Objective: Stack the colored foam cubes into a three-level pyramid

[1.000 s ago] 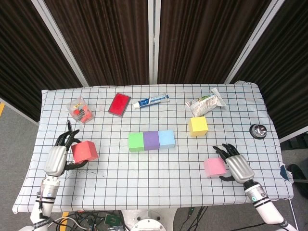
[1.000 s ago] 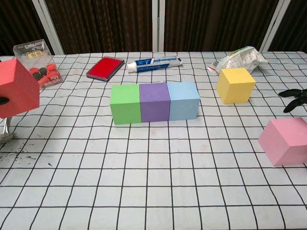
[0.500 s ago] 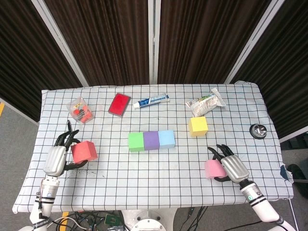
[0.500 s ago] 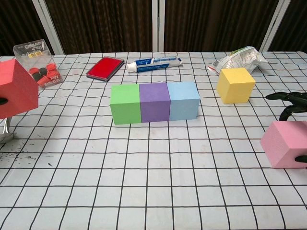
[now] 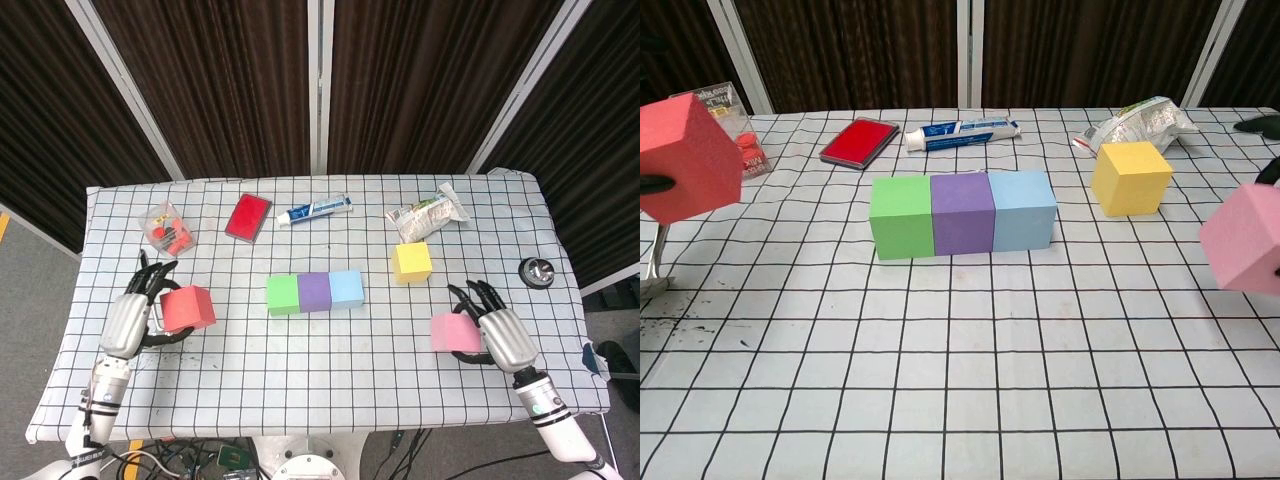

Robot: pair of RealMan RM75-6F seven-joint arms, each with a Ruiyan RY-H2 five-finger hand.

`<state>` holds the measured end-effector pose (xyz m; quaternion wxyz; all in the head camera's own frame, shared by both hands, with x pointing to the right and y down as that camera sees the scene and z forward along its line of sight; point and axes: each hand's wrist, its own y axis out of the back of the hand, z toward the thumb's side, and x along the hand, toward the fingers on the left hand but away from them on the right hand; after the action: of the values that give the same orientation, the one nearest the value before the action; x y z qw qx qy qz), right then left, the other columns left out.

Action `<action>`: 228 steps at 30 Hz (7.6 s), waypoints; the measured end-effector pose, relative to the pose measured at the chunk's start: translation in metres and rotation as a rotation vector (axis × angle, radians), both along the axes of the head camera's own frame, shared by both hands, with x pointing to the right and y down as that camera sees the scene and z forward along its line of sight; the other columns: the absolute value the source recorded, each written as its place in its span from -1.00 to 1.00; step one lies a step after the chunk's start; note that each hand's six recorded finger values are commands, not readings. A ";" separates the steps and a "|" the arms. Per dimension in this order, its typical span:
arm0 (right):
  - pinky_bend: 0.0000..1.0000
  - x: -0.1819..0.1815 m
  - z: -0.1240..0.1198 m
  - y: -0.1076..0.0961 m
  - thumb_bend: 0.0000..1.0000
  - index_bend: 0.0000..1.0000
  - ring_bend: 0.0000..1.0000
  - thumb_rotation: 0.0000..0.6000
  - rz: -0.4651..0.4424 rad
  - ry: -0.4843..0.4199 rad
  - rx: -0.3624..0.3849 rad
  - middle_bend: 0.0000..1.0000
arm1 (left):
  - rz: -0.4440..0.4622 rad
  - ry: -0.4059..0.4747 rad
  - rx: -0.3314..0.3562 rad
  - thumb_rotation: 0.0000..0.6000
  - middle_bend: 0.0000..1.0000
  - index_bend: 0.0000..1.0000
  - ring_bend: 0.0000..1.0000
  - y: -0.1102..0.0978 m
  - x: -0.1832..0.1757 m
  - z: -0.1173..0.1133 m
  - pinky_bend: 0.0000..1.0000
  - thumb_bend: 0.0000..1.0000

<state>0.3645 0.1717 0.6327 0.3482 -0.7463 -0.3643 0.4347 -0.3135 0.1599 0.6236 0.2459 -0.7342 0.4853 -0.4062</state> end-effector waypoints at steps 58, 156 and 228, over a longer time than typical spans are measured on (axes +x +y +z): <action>-1.00 0.071 -0.090 -0.046 -0.87 -1.00 -0.88 1.00 0.354 -0.001 0.303 -0.01 | 0.182 -0.089 -0.151 1.00 -0.04 -0.79 -0.76 -0.072 0.201 0.054 -0.83 -0.67; -1.00 0.076 -0.068 -0.043 -0.85 -1.00 -0.88 1.00 0.371 0.031 0.246 -0.01 | 0.205 -0.116 -0.122 1.00 -0.11 -0.79 -0.76 -0.072 0.201 0.069 -0.83 -0.68; -1.00 0.078 -0.061 -0.038 -0.85 -1.00 -0.88 1.00 0.375 0.039 0.209 -0.01 | 0.202 -0.094 -0.153 1.00 -0.52 -0.82 -0.83 -0.068 0.199 0.071 -0.85 -0.78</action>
<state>0.4423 0.1341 0.5722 0.3438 -0.6166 -0.5331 0.4662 -0.1148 0.0923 0.6947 0.2512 -0.7762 0.3643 -0.4491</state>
